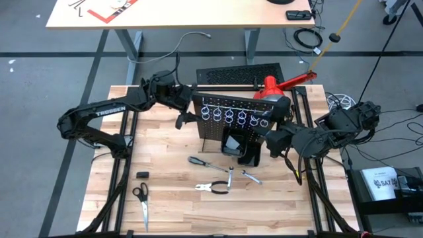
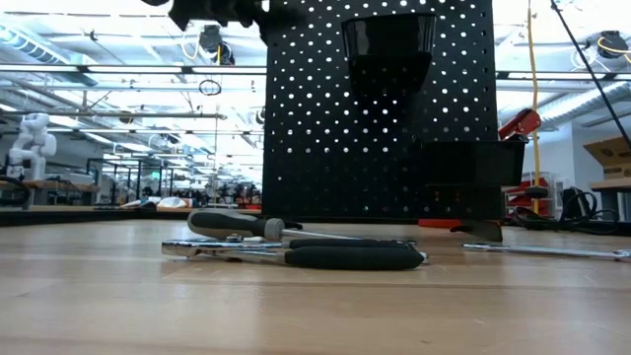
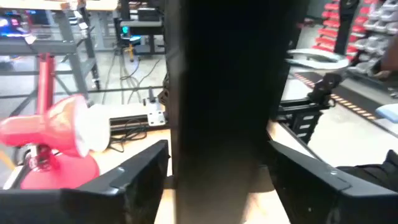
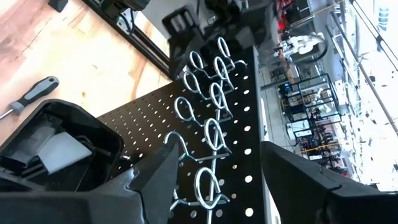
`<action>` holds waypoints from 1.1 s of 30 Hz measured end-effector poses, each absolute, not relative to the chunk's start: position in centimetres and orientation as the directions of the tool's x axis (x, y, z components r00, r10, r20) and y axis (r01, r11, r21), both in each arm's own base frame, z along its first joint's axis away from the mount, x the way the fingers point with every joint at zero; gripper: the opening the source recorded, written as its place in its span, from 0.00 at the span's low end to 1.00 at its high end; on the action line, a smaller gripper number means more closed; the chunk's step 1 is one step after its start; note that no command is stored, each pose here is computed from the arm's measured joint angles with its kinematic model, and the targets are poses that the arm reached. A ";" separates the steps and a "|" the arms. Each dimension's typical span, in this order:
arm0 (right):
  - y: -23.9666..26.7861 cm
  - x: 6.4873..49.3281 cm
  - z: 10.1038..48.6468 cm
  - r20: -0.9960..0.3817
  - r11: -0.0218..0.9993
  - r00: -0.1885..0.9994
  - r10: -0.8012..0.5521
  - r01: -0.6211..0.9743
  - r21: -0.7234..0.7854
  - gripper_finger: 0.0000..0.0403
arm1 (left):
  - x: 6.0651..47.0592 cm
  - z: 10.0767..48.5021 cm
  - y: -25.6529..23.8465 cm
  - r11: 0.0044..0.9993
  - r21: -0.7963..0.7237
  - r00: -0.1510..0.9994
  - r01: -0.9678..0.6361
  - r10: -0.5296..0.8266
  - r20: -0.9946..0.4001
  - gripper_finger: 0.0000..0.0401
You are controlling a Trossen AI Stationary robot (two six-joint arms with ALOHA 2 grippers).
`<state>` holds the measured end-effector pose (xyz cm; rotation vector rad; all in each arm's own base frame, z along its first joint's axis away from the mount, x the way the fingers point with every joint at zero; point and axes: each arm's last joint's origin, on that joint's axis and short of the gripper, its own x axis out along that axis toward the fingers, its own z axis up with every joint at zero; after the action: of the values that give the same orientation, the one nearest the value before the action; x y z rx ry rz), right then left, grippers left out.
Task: Hang tools onto peg board
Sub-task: Adjust the pegboard, then remove the allen wrench from the black bin on the pegboard
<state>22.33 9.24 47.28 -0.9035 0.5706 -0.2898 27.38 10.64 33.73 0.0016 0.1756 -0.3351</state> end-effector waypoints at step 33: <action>11.4 24.4 42.4 -0.662 0.904 0.748 -0.038 -0.256 -0.342 0.55 | 20.4 33.4 7.3 0.995 0.092 0.975 -0.033 0.052 -0.214 0.03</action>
<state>24.45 11.39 42.36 -0.4341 0.7208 0.1232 20.42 7.26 33.39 0.0877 0.2179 0.0431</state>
